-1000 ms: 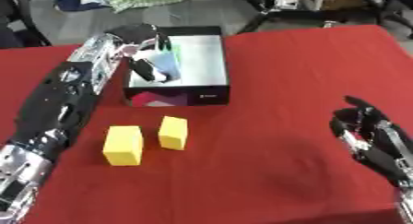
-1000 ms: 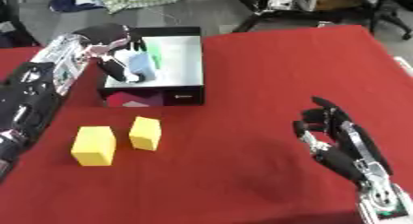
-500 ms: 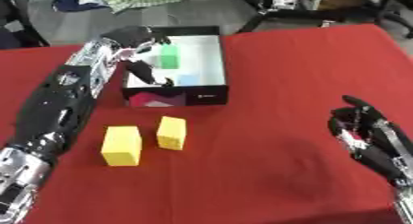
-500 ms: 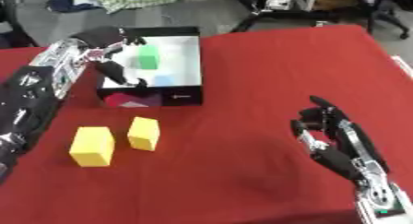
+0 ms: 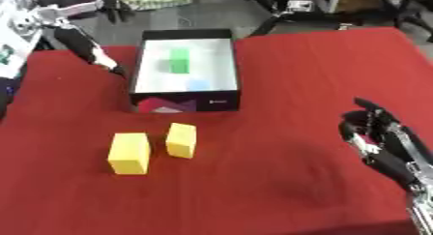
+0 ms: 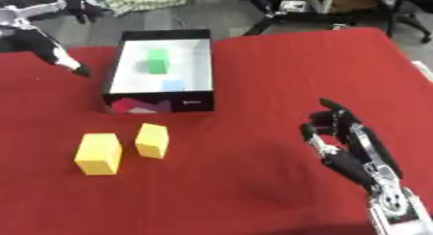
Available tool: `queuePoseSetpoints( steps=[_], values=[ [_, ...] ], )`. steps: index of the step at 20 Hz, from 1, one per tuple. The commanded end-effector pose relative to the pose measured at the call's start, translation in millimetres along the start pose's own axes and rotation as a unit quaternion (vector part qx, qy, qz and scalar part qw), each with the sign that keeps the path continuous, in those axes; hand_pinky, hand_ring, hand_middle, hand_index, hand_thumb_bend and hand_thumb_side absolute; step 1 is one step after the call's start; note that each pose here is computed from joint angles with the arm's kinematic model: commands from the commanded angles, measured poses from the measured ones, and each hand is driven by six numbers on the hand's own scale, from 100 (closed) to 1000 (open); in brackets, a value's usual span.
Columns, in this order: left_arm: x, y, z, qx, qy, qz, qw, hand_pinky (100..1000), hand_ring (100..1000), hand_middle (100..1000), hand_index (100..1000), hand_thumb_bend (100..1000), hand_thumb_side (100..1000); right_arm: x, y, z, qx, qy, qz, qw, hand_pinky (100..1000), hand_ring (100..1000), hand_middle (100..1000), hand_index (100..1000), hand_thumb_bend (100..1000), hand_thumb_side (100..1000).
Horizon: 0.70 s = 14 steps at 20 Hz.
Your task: Pick up objects on the table and place them in the box.
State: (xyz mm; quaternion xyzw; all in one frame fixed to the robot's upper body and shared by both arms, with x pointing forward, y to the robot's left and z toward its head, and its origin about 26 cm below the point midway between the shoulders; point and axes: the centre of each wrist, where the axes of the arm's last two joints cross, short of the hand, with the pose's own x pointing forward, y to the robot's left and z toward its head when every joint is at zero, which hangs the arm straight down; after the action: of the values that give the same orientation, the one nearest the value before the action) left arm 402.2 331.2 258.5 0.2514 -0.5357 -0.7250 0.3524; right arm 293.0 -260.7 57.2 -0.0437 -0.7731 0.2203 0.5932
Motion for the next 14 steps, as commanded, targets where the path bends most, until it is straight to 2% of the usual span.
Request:
queuePoseSetpoints(
  steps=[1,4,7,14],
  values=[
    [22.0,13.9,29.5,-0.065,-0.016,-0.035,0.997,799,723,720,881,830,496,3.8,-9.0,-1.5,-0.004,-0.007,0.016,1.0,780,771,707,939,331,495],
    [33.7,-8.8,28.8,-0.129,-0.011,-0.034,0.991,805,741,740,888,856,495,4.4,-9.1,-2.0,-0.003,-0.008,0.016,1.0,780,771,707,939,330,495],
    [36.8,-31.6,19.4,-0.16,0.005,-0.029,0.987,808,749,748,889,849,487,4.6,-8.8,-2.3,-0.004,-0.008,0.015,1.0,780,771,707,939,330,495],
    [41.4,-62.6,-2.7,-0.199,0.005,-0.042,0.979,804,748,746,887,840,479,4.3,-8.9,-2.1,-0.006,-0.007,0.013,1.0,780,769,706,939,330,494]
  ],
)
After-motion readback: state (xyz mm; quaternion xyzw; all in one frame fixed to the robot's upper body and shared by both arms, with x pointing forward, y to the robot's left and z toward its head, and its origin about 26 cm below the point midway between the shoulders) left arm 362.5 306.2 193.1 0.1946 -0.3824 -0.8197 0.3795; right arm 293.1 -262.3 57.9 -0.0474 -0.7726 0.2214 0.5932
